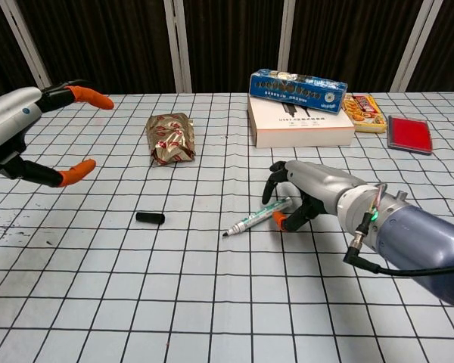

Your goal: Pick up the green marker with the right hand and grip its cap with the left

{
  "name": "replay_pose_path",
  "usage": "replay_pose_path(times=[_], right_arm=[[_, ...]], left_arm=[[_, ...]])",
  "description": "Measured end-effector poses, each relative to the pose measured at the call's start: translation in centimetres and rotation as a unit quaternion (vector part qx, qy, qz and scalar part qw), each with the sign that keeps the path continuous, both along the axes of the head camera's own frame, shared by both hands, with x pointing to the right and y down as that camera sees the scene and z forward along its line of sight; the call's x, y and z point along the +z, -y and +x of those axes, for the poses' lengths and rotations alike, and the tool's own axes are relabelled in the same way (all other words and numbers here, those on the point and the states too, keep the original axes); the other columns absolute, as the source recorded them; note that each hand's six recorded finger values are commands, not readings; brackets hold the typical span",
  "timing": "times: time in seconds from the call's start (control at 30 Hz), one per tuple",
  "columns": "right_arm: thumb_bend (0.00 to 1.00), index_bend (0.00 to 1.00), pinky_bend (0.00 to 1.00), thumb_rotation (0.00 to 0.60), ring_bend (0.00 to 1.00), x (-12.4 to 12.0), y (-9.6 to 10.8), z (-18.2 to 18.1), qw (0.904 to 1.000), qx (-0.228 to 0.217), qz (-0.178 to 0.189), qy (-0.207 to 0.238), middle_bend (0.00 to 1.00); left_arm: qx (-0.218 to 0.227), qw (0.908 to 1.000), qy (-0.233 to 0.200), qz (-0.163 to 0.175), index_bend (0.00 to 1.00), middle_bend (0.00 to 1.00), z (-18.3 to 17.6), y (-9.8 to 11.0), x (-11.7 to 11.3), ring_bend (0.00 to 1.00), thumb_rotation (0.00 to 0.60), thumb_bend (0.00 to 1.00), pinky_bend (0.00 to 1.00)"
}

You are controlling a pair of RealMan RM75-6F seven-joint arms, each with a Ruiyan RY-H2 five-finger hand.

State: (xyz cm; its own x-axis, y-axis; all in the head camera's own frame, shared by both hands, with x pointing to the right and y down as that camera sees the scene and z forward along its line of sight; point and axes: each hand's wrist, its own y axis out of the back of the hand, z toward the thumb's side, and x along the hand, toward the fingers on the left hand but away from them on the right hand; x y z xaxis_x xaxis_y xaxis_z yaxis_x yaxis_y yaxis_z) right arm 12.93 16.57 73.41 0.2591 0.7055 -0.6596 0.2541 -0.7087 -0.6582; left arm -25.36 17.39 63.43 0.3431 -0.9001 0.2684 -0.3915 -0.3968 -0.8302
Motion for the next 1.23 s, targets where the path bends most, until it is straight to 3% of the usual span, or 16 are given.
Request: replay_pose_path(times=[0.17, 0.4, 0.57, 0.77, 0.97, 1.23], right_arm=[[0.39, 0.15, 0.04, 0.6, 0.09, -0.4, 0.2, -0.1, 0.9999, -0.004, 0.003, -0.014, 0.05], [0.39, 0.14, 0.04, 0.6, 0.09, -2.1, 0.9, -0.1, 0.9999, 0.008, 0.015, 0.002, 0.05], [0.39, 0.14, 0.04, 0.6, 0.09, -5.3, 2.1, 1.9, 0.9985, 0.027, 0.047, 0.012, 0.05], [0.39, 0.18, 0.04, 0.6, 0.1, -9.6, 3.0, 9.2, 0.9903, 0.045, 0.124, -0.045, 0.05], [0.39, 0.18, 0.04, 0.6, 0.1, -12.0, 1.1, 17.2, 0.9746, 0.034, 0.177, -0.133, 0.05], [0.39, 0.18, 0.04, 0.6, 0.1, -15.2, -0.9, 26.5, 0.9503, 0.052, 0.215, -0.219, 0.05]], left_arm=[[-0.002, 1.0, 0.002, 0.006, 0.21, 0.04, -0.2, 0.2, -0.6, 0.0, 0.6, 0.5, 0.0], [-0.017, 0.9994, 0.0, 0.029, 0.21, 0.04, -1.5, 0.9, -2.2, 0.0, 0.6, 0.5, 0.0], [-0.034, 0.9978, 0.016, 0.054, 0.21, 0.05, -3.8, 1.4, -3.9, 0.0, 0.6, 0.5, 0.0], [-0.062, 0.9926, 0.089, 0.055, 0.22, 0.08, -9.3, 1.0, -5.3, 0.0, 0.6, 0.5, 0.0], [-0.088, 0.9855, 0.141, 0.034, 0.22, 0.12, -13.7, -0.6, -4.8, 0.0, 0.6, 0.5, 0.0], [-0.117, 0.9794, 0.164, 0.013, 0.22, 0.12, -17.4, -2.0, -4.6, 0.0, 0.6, 0.5, 0.0]])
